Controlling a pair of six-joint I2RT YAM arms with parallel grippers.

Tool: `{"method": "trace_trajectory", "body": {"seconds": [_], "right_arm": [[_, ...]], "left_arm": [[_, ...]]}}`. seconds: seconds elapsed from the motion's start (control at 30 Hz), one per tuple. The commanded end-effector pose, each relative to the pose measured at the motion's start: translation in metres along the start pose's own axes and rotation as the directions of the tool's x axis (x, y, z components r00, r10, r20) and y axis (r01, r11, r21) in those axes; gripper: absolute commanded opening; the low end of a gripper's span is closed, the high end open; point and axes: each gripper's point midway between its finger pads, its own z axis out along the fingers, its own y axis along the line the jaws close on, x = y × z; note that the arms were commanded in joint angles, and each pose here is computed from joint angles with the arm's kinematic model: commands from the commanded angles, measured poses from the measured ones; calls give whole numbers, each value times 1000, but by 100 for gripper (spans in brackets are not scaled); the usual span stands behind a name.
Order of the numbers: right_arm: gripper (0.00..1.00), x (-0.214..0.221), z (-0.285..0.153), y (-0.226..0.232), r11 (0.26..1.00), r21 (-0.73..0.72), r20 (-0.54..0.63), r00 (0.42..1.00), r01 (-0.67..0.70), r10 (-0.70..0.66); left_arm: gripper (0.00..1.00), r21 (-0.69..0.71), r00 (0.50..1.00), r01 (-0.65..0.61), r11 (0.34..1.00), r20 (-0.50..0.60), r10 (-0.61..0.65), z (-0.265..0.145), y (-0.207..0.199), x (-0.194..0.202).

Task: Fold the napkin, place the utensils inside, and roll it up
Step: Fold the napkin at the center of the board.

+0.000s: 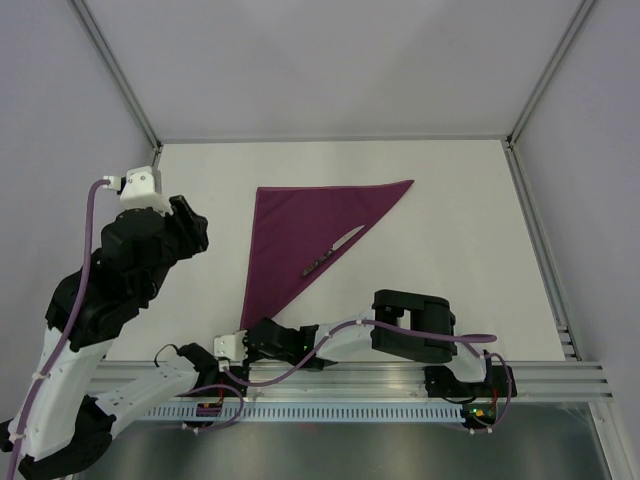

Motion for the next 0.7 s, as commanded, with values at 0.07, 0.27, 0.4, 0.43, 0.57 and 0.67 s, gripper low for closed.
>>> {"method": "trace_trajectory", "body": {"seconds": [0.07, 0.27, 0.4, 0.43, 0.57, 0.67], "right_arm": [[11, -17, 2, -8, 999, 27, 43, 999, -19, 18], [9, -32, -4, -32, 996, 71, 63, 996, -60, 56], [9, -42, -12, -58, 986, 119, 77, 992, -113, 105], [9, -48, -15, -66, 983, 132, 83, 990, -128, 118], [9, -44, -26, -103, 962, 182, 81, 978, -203, 191], [7, -40, -37, -129, 942, 229, 81, 969, -246, 233]], "left_arm": [[56, -7, 1000, 27, 1000, 12, -27, 1, 0, -2], [56, -13, 1000, 26, 1000, 15, -26, 1, 1, -2], [56, -9, 1000, 25, 1000, 16, -25, 2, 0, -1], [56, -10, 1000, 24, 1000, 14, -23, 3, 0, 0], [56, -1, 1000, 23, 1000, 19, -23, 6, -3, 0], [56, 10, 1000, 25, 1000, 19, -25, 9, -7, 0]]}}
